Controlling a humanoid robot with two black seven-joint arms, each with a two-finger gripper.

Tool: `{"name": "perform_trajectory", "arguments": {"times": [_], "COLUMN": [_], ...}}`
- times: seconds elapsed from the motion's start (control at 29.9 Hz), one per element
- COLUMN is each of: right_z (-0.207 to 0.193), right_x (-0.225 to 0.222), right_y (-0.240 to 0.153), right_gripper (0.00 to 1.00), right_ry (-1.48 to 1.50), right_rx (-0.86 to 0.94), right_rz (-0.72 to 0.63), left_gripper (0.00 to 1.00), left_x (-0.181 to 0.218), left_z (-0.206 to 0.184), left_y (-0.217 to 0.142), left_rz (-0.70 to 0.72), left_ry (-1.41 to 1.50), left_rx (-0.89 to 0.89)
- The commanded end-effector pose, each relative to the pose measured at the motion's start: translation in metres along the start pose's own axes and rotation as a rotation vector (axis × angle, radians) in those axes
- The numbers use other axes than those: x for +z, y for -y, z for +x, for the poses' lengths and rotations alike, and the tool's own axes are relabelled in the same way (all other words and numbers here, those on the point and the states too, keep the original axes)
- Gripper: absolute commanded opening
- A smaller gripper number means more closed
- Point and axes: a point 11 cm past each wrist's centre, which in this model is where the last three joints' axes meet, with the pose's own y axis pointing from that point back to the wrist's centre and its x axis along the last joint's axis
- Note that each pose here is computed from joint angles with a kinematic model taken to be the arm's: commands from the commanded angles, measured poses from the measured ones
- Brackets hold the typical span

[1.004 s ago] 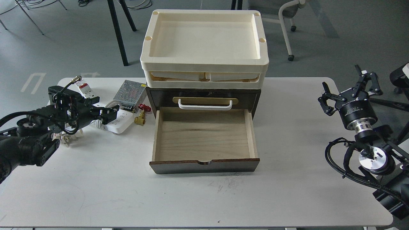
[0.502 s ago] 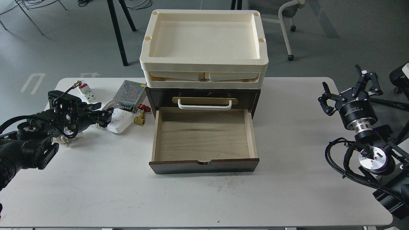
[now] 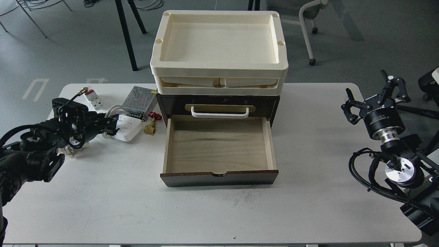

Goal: Put charging cable into cabinet
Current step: 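Lower the left gripper and close it on the white charging cable, then lift the cable with the left gripper away from the table, then carry the cable with the left gripper over the open bottom drawer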

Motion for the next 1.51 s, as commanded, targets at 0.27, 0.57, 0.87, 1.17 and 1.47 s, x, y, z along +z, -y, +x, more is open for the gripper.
{"name": "perform_trajectory", "arguments": {"times": [0.27,0.57,0.87,1.17,1.47], "right_z": [0.0,0.0,0.0,0.0,0.0], "right_x": [0.0,0.0,0.0,0.0,0.0], "right_y": [0.0,0.0,0.0,0.0,0.0], "right_gripper": [1.0,1.0,1.0,1.0,1.0], "right_ry": [0.0,0.0,0.0,0.0,0.0], "right_rx": [0.0,0.0,0.0,0.0,0.0], "right_rz": [0.0,0.0,0.0,0.0,0.0], "left_gripper": [0.17,0.12,0.03,0.01,0.01], "left_x": [-0.027,-0.066,-0.107,-0.094,0.075], "left_z": [0.019,0.083,0.161,0.319,0.422], "left_y": [-0.012,-0.034,-0.075,-0.136,-0.159], "left_rz": [0.057,0.115,0.171,0.007,-0.461], "left_ry": [-0.154,-0.241,-0.304,-0.468,-0.212], "left_rx": [0.032,0.116,0.28,0.482,0.465]}}
